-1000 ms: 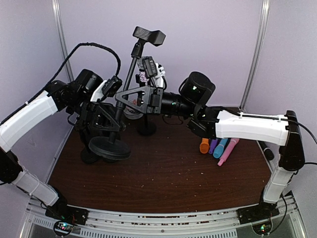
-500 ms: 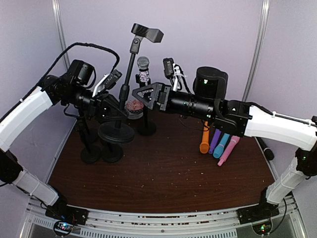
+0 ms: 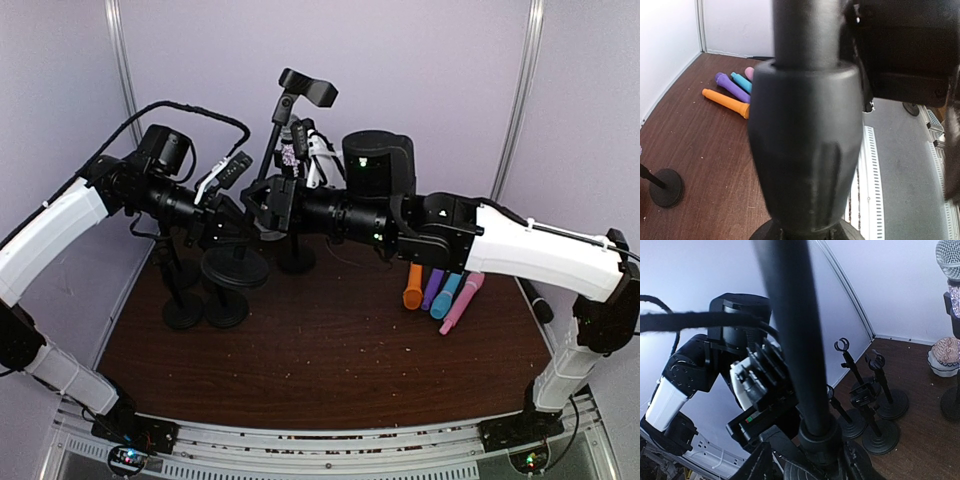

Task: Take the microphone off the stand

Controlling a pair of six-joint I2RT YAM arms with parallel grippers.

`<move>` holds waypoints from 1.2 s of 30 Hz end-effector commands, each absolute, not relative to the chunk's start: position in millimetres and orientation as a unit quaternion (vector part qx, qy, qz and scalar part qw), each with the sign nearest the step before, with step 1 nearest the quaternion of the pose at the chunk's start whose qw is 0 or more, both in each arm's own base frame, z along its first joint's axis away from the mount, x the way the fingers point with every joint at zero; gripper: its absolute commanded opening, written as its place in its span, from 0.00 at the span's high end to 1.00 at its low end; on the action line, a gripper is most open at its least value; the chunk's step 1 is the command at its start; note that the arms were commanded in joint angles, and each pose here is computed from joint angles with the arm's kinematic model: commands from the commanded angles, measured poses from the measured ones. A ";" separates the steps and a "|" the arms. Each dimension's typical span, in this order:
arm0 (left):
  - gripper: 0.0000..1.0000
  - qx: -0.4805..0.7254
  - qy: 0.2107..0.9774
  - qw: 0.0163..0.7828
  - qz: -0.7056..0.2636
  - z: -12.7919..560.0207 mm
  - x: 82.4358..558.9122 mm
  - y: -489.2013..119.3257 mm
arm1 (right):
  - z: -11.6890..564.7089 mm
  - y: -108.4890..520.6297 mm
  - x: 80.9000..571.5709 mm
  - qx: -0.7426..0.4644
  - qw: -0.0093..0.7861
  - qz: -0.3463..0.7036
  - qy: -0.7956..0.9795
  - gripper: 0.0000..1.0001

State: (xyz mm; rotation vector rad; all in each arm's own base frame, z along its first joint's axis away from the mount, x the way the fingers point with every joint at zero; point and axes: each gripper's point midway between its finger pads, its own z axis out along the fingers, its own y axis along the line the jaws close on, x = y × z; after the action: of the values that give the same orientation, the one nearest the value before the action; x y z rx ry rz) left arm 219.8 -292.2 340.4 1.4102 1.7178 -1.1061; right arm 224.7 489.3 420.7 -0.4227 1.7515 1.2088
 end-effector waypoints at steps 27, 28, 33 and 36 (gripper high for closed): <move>1.00 0.557 0.606 0.371 -0.431 366.9 206.6 -288.8 | 427.5 499.6 240.3 -0.115 0.472 0.500 0.717 0.92; 1.00 0.558 0.603 0.368 -0.436 368.0 204.1 -288.9 | 430.1 498.0 238.4 -0.118 0.473 0.507 0.711 0.94; 1.00 0.565 0.580 0.351 -0.471 378.8 185.8 -288.0 | 447.6 491.4 224.0 -0.151 0.460 0.570 0.664 0.99; 1.00 0.567 0.555 0.330 -0.511 389.3 169.1 -287.1 | 463.7 488.1 202.3 -0.192 0.443 0.626 0.612 0.99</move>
State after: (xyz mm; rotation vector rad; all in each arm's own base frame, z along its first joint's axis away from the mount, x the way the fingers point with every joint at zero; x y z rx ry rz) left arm 205.0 -283.9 338.0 1.4017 1.7496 -1.1762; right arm 230.1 499.1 407.4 -0.3987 1.7465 1.2828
